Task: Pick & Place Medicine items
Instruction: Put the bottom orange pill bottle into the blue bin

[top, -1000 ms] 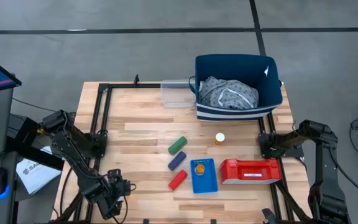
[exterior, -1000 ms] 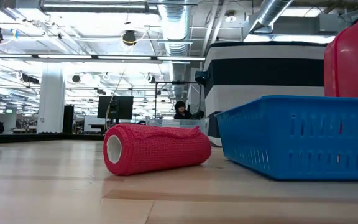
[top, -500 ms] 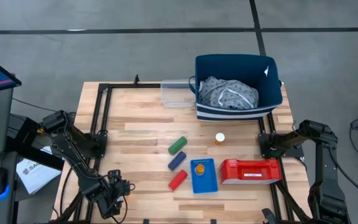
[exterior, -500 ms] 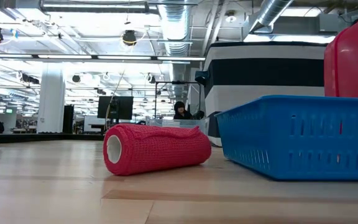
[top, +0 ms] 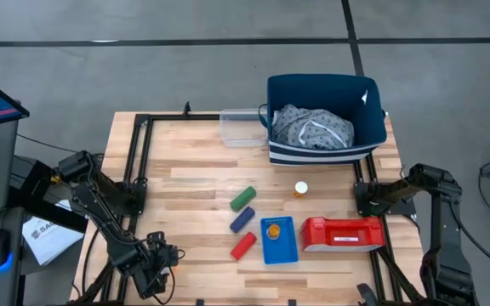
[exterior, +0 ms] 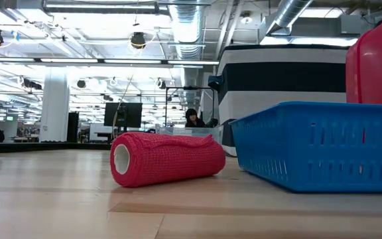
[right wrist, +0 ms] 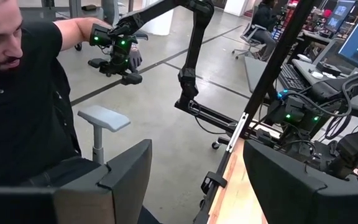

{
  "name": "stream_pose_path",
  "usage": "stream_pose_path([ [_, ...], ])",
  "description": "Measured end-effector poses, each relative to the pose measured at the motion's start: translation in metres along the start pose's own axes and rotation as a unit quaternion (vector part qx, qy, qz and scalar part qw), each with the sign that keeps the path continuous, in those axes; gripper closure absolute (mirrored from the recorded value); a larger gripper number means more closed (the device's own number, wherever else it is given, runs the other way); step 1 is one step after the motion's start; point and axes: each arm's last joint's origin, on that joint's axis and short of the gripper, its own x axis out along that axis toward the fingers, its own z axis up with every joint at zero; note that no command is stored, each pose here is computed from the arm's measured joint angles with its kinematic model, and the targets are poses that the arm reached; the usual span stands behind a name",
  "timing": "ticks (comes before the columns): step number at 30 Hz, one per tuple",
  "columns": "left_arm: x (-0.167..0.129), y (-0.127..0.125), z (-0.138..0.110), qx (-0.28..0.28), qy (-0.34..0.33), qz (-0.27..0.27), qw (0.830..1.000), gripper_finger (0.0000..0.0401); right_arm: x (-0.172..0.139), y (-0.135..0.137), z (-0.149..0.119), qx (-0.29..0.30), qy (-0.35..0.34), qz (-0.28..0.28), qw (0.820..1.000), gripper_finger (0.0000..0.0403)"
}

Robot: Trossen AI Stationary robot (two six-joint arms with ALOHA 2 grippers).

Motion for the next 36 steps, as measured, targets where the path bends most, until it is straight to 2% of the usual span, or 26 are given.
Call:
stream_pose_path([
  [11,0.0,0.0,0.0,0.0,-0.001,-0.001,1.0,0.0202,0.0,0.0,0.0,0.0,0.0,0.0,1.0,0.0152],
  [19,0.0,0.0,0.001,0.004,-0.019,0.007,1.0,0.0175,0.0,0.0,0.0,0.0,0.0,0.0,1.0,0.0152],
  [26,0.0,-0.002,0.004,0.024,-0.049,0.003,0.999,0.02,0.0,0.0,0.0,0.001,0.0,0.0,1.0,0.0152],
  [32,0.001,-0.002,0.014,0.041,-0.095,0.009,0.995,0.0182,0.0,0.0,0.0,0.006,0.0,0.0,1.0,0.0152],
  [36,0.002,-0.001,0.027,0.06,-0.127,0.008,0.99,0.0192,0.0,0.0,0.0,0.009,0.0,0.0,1.0,0.0152],
])
